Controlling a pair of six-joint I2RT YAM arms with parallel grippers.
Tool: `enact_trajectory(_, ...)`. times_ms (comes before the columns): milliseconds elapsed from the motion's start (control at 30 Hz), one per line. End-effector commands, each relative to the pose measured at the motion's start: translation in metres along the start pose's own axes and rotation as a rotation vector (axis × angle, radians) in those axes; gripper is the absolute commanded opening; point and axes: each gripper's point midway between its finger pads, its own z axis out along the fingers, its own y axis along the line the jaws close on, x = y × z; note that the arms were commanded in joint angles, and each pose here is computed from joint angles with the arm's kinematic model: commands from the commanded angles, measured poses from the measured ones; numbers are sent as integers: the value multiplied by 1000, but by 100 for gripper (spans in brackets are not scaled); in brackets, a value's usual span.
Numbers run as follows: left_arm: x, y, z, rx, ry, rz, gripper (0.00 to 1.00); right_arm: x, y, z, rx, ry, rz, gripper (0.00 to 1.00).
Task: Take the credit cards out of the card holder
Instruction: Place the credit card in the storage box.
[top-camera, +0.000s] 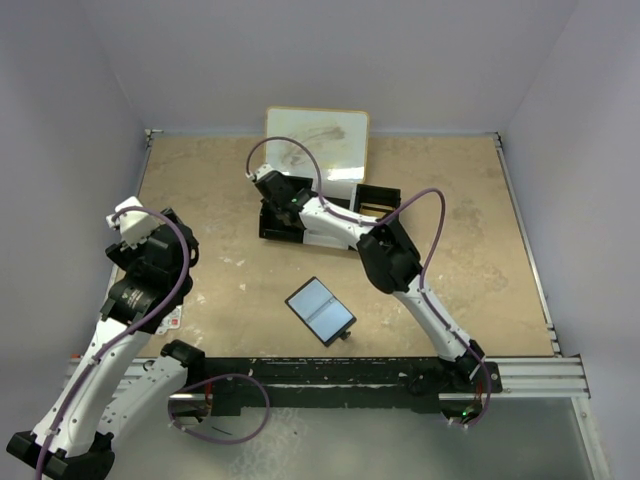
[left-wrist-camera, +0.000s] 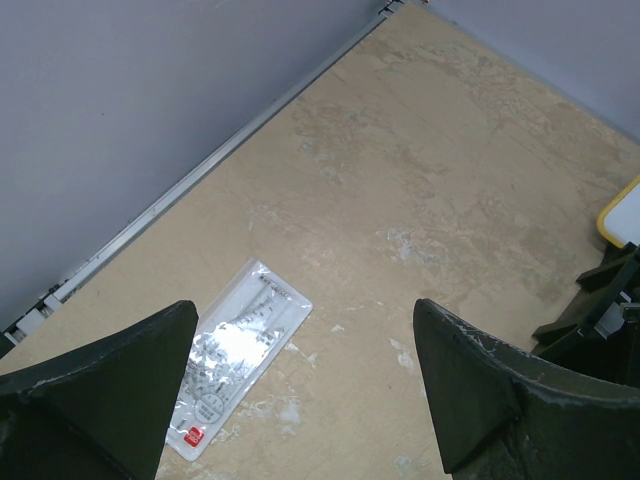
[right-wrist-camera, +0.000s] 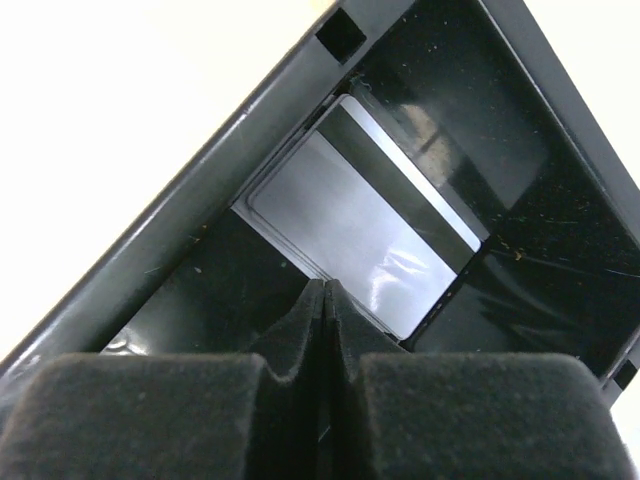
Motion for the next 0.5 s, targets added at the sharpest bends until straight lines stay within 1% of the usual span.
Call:
enact_trajectory(0, -6, -1, 1, 3, -20, -19, 87, -46, -6, -38, -94, -102, 99, 6)
enact_trajectory(133, -5, -3, 1, 10, -15, -15, 87, -83, -12, -81, -172, -214, 154, 16)
enact_trajectory(300, -4, -5, 1, 17, -8, -9, 87, -101, -31, -129, -190, -309, 235, 26)
enact_trajectory(467, -4, -4, 1, 14, -10, -10, 87, -87, -43, -167, -208, -343, 373, 36)
